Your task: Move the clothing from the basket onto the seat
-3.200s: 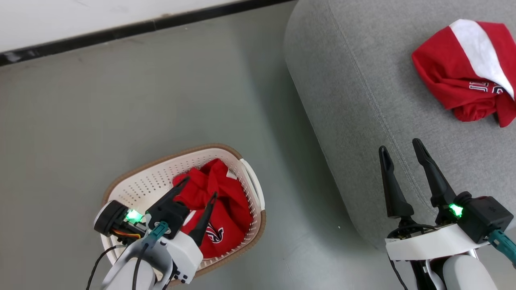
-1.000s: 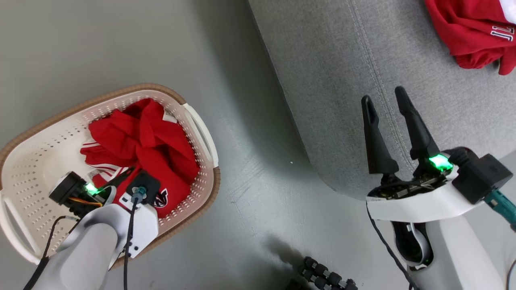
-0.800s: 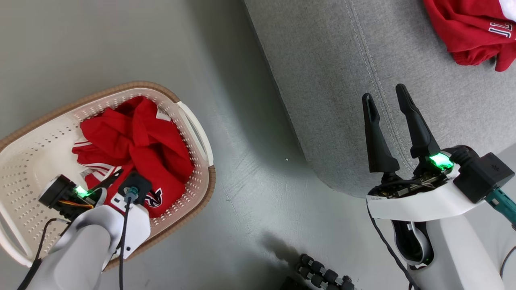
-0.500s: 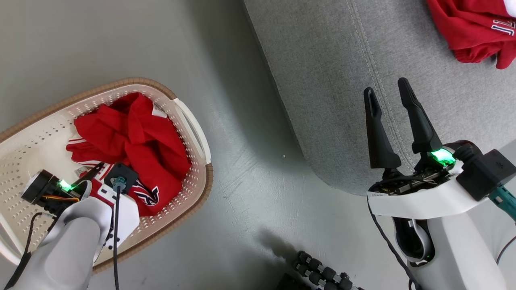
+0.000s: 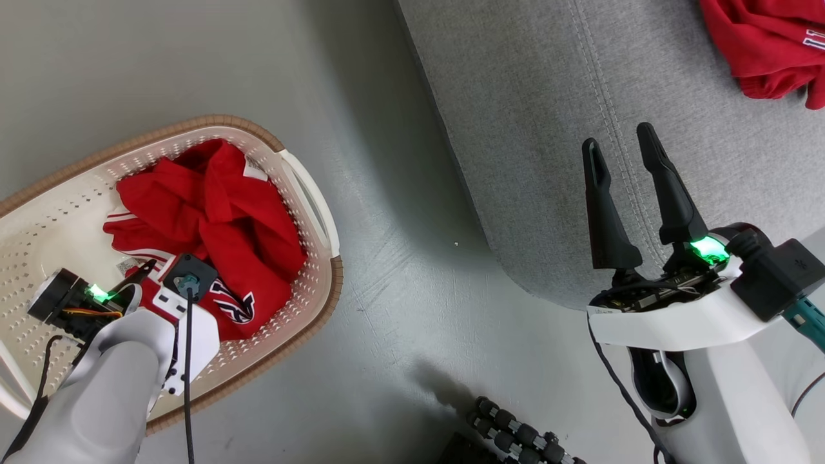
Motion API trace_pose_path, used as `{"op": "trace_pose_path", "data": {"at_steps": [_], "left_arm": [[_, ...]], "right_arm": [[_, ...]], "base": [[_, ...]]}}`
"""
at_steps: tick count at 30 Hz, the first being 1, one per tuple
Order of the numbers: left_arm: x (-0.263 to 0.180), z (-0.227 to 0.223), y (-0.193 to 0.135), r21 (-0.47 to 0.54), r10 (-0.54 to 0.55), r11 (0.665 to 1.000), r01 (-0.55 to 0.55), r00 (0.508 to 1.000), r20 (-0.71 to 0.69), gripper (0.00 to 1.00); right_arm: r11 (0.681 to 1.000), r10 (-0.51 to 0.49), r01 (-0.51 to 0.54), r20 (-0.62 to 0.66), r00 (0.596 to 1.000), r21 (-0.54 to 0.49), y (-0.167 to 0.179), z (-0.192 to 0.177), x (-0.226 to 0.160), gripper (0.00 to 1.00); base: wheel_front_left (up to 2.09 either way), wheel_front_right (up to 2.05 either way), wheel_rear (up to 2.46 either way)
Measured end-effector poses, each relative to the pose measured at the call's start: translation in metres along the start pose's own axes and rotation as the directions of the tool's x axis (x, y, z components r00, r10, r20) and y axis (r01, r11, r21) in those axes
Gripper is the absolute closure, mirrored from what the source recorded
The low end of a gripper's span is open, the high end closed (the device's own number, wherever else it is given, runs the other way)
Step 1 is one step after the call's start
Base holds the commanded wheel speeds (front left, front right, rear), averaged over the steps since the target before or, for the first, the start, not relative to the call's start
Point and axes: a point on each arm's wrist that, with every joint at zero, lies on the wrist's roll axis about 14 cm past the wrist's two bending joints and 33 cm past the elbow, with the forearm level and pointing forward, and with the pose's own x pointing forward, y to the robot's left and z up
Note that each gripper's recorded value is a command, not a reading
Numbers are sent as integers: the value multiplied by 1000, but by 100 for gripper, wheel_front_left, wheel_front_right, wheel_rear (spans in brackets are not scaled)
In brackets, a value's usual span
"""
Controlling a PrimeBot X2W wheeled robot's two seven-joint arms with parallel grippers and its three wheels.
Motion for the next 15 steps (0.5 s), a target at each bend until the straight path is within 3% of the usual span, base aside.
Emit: {"op": "trace_pose_path", "data": {"at_steps": [15], "left_arm": [[6, -14, 0, -6, -4, 1000, 4, 998, -63, 0]], "right_arm": [[1000, 2, -2, -5, 1000, -14, 0, -4, 5, 0]], "base": [[0, 0, 0]]}}
